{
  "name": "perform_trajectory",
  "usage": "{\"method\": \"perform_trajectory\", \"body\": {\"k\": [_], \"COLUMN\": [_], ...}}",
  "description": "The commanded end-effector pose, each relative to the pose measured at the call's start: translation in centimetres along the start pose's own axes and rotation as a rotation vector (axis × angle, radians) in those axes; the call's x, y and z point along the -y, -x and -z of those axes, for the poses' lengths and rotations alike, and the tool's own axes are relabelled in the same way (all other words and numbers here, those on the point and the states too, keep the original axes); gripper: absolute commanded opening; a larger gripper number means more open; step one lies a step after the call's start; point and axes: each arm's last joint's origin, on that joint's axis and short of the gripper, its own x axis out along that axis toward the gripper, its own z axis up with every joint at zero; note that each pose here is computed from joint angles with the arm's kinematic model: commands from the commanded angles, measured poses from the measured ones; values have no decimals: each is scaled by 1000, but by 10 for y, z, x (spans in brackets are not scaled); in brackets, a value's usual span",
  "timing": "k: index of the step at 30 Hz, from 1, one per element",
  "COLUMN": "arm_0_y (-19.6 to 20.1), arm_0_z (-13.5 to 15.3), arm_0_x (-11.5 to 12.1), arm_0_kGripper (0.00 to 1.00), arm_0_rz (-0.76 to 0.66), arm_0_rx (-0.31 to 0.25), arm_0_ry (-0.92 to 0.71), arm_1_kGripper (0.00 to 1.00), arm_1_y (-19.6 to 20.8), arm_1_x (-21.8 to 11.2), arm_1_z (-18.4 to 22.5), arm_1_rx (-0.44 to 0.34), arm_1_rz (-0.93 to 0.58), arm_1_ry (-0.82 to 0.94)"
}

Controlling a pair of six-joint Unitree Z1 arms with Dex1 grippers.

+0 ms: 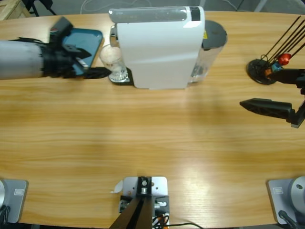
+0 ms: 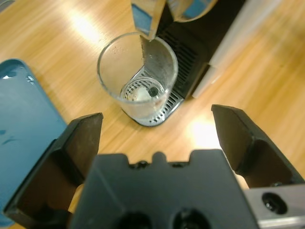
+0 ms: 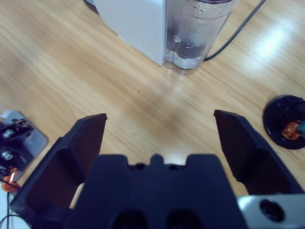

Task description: Pour coffee

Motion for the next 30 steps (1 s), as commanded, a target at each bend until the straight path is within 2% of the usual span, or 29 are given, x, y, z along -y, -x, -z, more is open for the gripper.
{"method": "perform_trajectory", "body": {"k": [1, 2, 4, 6, 7, 11, 13, 18, 23, 30], "arm_0_y": [89, 96, 102, 104, 105, 109, 110, 107, 105, 102], "arm_0_z": [17, 22, 30, 34, 33, 34, 34, 34, 34, 34], "arm_0_x": [11, 12, 14, 15, 14, 13, 13, 12, 12, 11], "arm_0_kGripper": [973, 972, 968, 960, 954, 954, 954, 959, 963, 964], "arm_0_rz": [-112, -122, -129, -134, -139, -178, -191, -190, -189, -186], "arm_0_rx": [-28, -32, -31, -29, -26, -18, -14, -32, -45, -61], "arm_0_ry": [-1, 0, 10, 30, 35, 42, 42, 45, 56, 61], "arm_1_kGripper": [971, 894, 602, 96, 0, 0, 0, 0, 0, 0], "arm_1_y": [-8, -7, -11, -22, -28, -44, -60, -83, -114, -129], "arm_1_x": [5, 8, 16, 26, 31, 45, 50, 59, 48, 31], "arm_1_z": [-7, -14, -31, -52, -65, -115, -135, -191, -212, -218], "arm_1_rx": [-103, -114, -146, -193, -197, -177, -201, -186, -214, -243], "arm_1_rz": [-8, 4, 19, 40, 55, 109, 124, 146, 154, 121], "arm_1_ry": [-40, -55, -71, -94, -107, -95, -74, -52, -7, 28]}}
